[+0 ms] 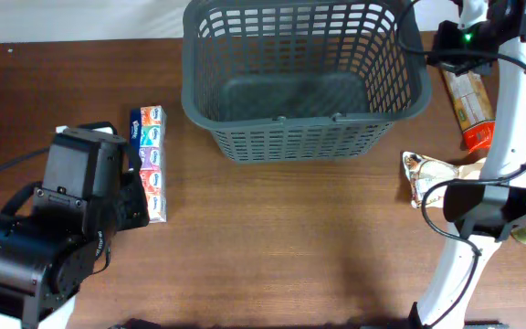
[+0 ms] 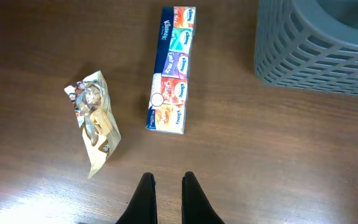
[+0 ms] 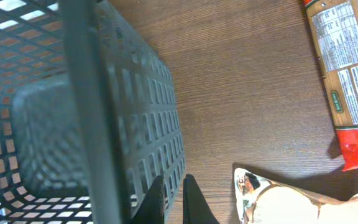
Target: Pack container
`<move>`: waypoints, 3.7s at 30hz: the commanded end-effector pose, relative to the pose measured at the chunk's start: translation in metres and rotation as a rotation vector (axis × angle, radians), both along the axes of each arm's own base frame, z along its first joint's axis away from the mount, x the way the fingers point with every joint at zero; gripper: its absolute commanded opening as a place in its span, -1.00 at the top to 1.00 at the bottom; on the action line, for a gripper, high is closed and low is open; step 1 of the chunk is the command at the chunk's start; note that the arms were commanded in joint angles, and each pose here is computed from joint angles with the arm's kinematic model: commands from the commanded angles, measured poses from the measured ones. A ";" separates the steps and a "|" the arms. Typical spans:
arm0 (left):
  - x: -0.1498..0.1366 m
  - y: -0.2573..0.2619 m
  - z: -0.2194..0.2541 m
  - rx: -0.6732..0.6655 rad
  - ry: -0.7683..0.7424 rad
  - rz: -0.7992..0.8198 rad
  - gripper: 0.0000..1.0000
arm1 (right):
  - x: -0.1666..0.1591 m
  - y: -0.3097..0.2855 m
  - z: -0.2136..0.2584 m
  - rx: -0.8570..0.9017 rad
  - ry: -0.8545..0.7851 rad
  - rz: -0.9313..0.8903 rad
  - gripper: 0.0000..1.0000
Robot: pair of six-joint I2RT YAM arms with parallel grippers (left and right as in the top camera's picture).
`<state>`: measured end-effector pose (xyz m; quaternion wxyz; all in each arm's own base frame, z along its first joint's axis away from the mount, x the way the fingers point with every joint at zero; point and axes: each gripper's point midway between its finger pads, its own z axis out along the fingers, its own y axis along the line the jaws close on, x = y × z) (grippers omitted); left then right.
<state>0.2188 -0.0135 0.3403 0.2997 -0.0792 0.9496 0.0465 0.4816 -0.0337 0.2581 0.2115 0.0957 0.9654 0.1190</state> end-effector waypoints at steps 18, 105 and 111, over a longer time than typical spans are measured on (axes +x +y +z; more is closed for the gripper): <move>0.000 0.004 0.000 0.005 -0.003 0.024 0.97 | 0.001 0.035 0.002 -0.021 -0.009 0.083 0.92; 0.033 0.136 -0.047 0.101 0.200 0.577 -0.99 | -0.324 -0.195 0.010 0.000 0.305 -1.250 -0.98; 0.033 0.136 -0.047 0.102 0.200 0.576 -0.99 | -0.338 -0.222 -0.010 0.046 0.294 -1.429 -0.99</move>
